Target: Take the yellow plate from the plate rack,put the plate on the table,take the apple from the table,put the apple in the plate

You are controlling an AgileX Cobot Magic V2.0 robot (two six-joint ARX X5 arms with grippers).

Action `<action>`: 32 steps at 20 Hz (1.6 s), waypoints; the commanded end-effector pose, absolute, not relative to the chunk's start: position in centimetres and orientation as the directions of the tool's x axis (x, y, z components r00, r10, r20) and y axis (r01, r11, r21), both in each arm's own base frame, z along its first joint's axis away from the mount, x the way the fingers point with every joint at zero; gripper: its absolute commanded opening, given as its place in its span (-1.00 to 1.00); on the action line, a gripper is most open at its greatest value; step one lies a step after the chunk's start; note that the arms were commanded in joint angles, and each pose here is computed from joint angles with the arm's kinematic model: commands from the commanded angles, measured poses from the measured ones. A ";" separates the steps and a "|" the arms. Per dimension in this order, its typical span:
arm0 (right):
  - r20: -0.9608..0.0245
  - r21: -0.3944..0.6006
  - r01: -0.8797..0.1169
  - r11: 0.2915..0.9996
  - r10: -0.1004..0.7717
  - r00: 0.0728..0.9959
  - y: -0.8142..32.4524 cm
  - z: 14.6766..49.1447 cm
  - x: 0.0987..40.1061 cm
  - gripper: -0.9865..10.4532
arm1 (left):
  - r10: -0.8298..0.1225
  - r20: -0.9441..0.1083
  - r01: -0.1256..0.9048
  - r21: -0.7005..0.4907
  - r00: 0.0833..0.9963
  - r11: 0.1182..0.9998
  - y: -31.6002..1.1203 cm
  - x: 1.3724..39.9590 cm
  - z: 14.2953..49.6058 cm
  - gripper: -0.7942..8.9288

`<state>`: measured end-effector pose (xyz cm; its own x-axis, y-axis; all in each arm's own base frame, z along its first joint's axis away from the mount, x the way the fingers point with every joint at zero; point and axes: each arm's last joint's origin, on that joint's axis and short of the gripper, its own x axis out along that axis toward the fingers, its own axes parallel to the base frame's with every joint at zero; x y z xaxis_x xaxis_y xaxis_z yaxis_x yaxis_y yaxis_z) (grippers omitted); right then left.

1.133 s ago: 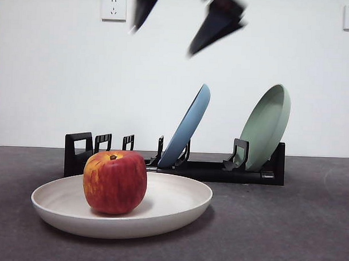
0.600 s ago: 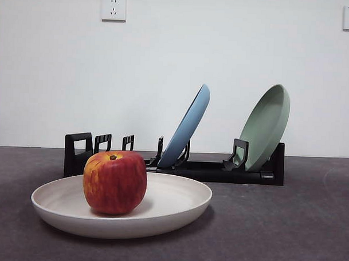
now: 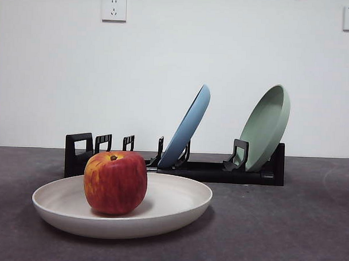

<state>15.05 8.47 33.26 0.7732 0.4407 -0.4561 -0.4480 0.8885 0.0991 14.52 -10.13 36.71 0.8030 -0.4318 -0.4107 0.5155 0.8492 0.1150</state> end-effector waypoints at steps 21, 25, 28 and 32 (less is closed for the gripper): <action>-0.438 0.185 -0.370 0.910 0.413 0.798 7.2 24.9 9.2 -0.83 | -0.388 -0.469 0.404 -0.070 0.793 0.912 -6.4 9.6 23.6 -0.84; -0.438 0.185 -0.370 0.911 0.413 0.799 7.2 24.9 9.2 -0.83 | -0.387 -0.469 0.404 -0.070 0.794 0.912 -6.4 9.6 23.6 -0.84; -0.438 0.185 -0.370 0.911 0.413 0.799 7.2 24.9 9.2 -0.83 | -0.378 -0.454 0.390 -0.073 0.807 0.918 -6.0 9.4 23.8 -0.84; -0.438 0.185 -0.369 0.911 0.413 0.799 7.2 24.9 9.2 -0.83 | -0.283 -0.355 0.279 -0.063 0.891 0.958 -4.0 8.9 24.7 -0.84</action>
<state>9.21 7.22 25.05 0.7978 0.4149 -0.4375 -0.3761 0.9095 0.1769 8.88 -4.15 24.71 0.8839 -0.2950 -0.3628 0.2878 0.9547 -0.0752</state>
